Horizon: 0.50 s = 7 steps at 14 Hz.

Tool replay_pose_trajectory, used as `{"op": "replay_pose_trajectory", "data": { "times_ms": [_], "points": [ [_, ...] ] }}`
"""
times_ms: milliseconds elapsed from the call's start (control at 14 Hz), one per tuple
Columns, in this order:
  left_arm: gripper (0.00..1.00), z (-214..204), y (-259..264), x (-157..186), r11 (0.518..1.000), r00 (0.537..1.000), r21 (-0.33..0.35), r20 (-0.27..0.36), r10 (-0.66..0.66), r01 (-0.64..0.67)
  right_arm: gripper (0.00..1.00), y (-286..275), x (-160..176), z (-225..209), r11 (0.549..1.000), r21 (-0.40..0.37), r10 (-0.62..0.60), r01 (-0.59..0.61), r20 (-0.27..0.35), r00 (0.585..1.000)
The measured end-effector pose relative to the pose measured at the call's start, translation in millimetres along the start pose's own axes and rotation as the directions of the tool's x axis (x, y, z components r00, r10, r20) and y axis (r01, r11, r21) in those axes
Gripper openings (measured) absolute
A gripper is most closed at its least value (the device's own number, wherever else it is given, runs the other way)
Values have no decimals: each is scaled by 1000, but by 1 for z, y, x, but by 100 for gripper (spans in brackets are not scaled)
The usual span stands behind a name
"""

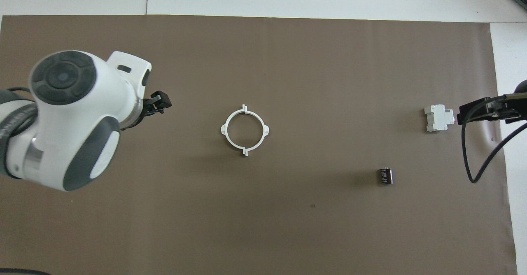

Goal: Assemble drain pipe with both arms
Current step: 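Release the joined ring and withdraw the left gripper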

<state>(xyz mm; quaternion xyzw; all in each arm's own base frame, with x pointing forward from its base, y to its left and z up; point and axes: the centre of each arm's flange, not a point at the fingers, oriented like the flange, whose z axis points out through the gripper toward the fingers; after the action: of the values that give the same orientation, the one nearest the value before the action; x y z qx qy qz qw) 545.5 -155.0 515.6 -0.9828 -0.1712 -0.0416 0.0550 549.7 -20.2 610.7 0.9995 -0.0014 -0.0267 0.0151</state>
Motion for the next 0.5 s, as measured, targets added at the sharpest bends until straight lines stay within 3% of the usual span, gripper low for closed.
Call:
{"op": "replay_pose_trajectory", "data": {
  "times_ms": [214,500],
  "points": [
    [100,-24,-82,26,993,993,10,15,120,-120,100,0,0,0,1000,0,0,0,0,1000],
    [100,-11,-143,45,963,962,16,57,269,-270,100,0,0,0,1000,0,0,0,0,1000]
  ]
}}
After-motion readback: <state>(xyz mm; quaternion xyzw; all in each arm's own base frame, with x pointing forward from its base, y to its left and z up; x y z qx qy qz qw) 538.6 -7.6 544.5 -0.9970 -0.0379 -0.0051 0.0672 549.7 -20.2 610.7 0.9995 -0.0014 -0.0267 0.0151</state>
